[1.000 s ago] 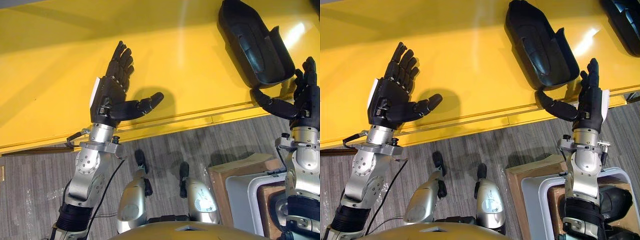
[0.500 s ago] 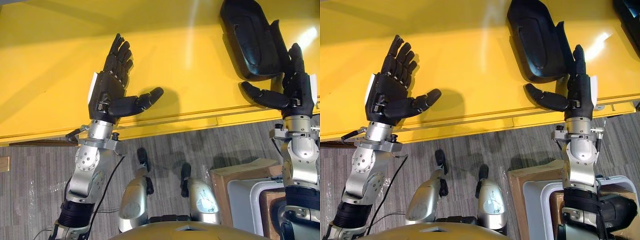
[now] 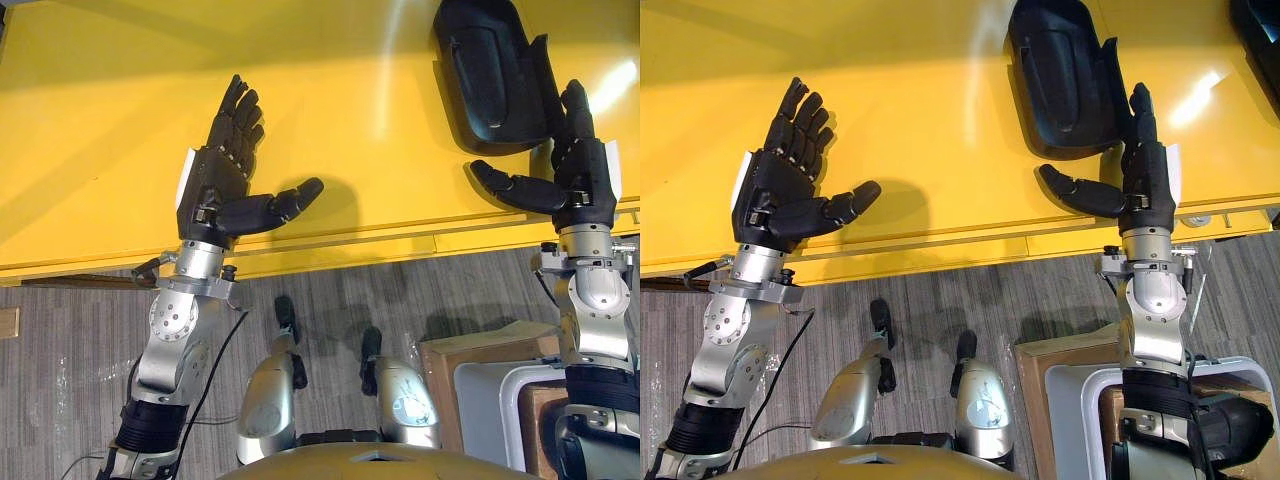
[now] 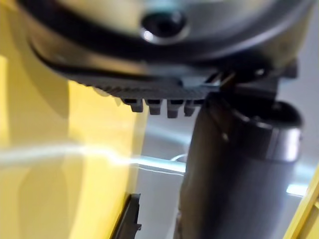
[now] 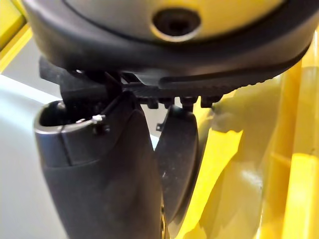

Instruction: Walk over and take three plastic housings, then place them on the shelf

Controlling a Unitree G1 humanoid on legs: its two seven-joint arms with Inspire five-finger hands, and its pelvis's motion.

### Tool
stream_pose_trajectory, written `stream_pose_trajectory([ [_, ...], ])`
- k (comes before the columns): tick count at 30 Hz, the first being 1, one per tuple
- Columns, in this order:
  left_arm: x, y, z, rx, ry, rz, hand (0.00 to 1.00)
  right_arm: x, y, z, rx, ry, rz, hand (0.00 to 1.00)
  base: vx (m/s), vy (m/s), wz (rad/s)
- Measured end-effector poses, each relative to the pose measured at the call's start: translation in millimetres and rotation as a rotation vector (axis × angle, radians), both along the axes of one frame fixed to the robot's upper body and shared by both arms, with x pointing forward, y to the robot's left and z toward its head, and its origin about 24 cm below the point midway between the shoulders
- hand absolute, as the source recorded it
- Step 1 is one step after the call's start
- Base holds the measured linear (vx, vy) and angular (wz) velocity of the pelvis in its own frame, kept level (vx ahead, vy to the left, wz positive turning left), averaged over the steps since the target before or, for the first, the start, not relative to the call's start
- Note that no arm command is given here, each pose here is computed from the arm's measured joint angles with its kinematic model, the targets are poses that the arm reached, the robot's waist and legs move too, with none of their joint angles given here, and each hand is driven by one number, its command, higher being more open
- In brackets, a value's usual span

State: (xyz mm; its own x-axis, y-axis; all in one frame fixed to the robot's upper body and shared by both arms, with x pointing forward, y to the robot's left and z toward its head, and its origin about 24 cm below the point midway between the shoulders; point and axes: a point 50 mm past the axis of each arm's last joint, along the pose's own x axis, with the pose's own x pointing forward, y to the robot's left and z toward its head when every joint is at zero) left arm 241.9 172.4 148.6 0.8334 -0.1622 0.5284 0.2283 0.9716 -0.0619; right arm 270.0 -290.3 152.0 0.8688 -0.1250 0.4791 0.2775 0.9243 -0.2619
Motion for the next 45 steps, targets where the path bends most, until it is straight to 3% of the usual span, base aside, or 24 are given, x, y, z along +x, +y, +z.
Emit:
stream_pose_trajectory([
  [7, -3.6, -0.2, -5.9, -0.005, 0.02, -0.007, 1.0, -14.9, -8.4, -6.3, 0.021, -0.01, -0.075, 1.0, 0.0, 0.0, 0.0],
  [13, -24.1, -5.2, -27.0, -0.078, 0.086, -0.012, 1.0, -77.6, 0.0, 2.7, 0.092, -0.262, -0.163, 1.0, 0.04, -0.007, -0.1],
  [18, -39.4, -14.0, -25.3, -0.086, 0.06, -0.07, 1.0, -106.8, 12.4, -5.6, 0.199, -0.325, -0.123, 1.0, 0.09, -0.007, -0.09],
  [27, -44.3, -32.7, -25.6, -0.146, 0.052, -0.127, 1.0, -102.9, 41.2, -44.6, 0.681, -0.314, 0.014, 1.0, 0.03, 0.013, -0.17],
  [30, -46.2, -42.2, -27.9, -0.173, 0.067, -0.152, 1.0, -92.7, 63.4, -79.0, 0.975, -0.24, 0.043, 1.0, 0.03, 0.006, -0.08],
  [32, -47.1, -49.3, -29.3, -0.191, 0.078, -0.172, 1.0, -88.2, 85.1, -93.9, 1.058, -0.158, 0.05, 1.0, 0.03, 0.011, -0.12],
  [33, -47.2, -54.2, -32.3, -0.196, 0.095, -0.19, 1.0, -85.2, 99.8, -98.5, 1.069, -0.097, 0.063, 1.0, 0.02, 0.017, -0.12],
  [37, -47.0, -65.1, -44.1, -0.195, 0.152, -0.235, 1.0, -80.9, 116.3, -95.0, 0.956, -0.032, 0.058, 1.0, 0.0, 0.028, -0.17],
  [42, -49.8, -73.3, -56.9, -0.146, 0.216, -0.299, 1.0, -86.8, 104.4, -100.6, 0.878, 0.023, -0.044, 1.0, 0.01, 0.037, -0.61],
  [45, -52.0, -78.0, -60.3, -0.122, 0.238, -0.332, 1.0, -103.7, 82.6, -109.0, 0.812, 0.066, -0.126, 1.0, 0.01, 0.022, -0.66],
])
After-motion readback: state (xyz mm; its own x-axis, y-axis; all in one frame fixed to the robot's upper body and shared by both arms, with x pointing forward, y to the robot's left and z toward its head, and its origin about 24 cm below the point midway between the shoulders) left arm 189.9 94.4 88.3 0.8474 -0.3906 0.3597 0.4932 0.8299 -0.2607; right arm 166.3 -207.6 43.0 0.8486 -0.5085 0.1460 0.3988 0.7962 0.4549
